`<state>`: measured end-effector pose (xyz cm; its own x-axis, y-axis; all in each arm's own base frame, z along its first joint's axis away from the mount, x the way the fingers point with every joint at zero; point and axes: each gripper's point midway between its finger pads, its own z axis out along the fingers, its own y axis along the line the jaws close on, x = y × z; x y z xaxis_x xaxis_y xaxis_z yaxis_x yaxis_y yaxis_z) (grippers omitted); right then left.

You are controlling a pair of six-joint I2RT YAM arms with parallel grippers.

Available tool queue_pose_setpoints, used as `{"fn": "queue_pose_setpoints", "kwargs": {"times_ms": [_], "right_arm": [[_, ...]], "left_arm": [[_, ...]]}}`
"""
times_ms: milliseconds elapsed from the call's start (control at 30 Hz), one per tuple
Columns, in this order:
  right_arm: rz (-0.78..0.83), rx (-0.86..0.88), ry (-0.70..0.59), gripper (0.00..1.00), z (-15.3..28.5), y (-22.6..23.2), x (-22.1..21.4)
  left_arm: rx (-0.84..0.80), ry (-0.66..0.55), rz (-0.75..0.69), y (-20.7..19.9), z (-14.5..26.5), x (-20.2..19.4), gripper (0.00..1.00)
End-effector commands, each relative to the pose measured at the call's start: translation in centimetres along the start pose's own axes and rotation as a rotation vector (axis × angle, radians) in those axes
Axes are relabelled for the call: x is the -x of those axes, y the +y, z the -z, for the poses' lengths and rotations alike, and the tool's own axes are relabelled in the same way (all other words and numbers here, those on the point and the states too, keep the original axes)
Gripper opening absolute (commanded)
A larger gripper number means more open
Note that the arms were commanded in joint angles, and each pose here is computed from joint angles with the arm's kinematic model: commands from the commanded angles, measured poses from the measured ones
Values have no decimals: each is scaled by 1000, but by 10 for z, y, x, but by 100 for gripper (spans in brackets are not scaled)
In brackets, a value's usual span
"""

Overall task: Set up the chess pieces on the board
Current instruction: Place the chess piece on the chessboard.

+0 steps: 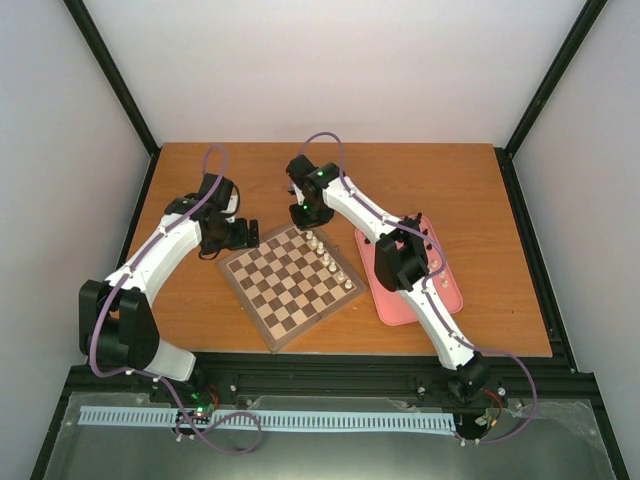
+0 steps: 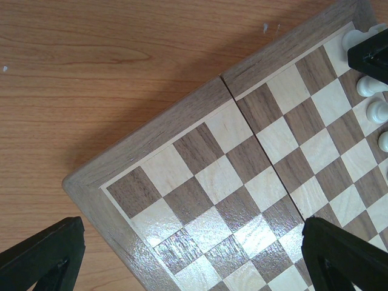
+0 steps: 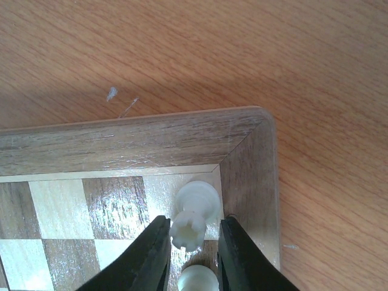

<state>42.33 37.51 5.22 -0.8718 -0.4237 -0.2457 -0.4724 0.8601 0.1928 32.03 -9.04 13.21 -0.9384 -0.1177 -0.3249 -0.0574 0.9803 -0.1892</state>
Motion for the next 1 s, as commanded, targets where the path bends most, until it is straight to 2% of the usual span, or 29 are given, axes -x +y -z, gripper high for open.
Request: {"fn": "queue_pose_setpoints", "kwargs": {"times_ms": [0, 133, 300, 667, 800, 967], "right_arm": [[19, 1, -33, 25, 10, 4, 8], [29, 24, -67, 28, 17, 10, 16], [46, 45, -94, 36, 29, 16, 21], [64, 8, -149, 48, 62, 14, 28], [70, -1, -132, 53, 74, 13, 20], [81, -20, -103, 53, 85, 9, 7]], "left_arm": [[-10, -12, -21, -4, 1, 3, 100], [-10, -11, -20, -4, 1, 3, 100], [-11, -12, -21, -4, 1, 3, 100], [-19, -5, -19, -6, -1, 3, 100], [-19, -5, -19, -5, -2, 3, 100], [-15, -6, -19, -4, -2, 3, 100]]}}
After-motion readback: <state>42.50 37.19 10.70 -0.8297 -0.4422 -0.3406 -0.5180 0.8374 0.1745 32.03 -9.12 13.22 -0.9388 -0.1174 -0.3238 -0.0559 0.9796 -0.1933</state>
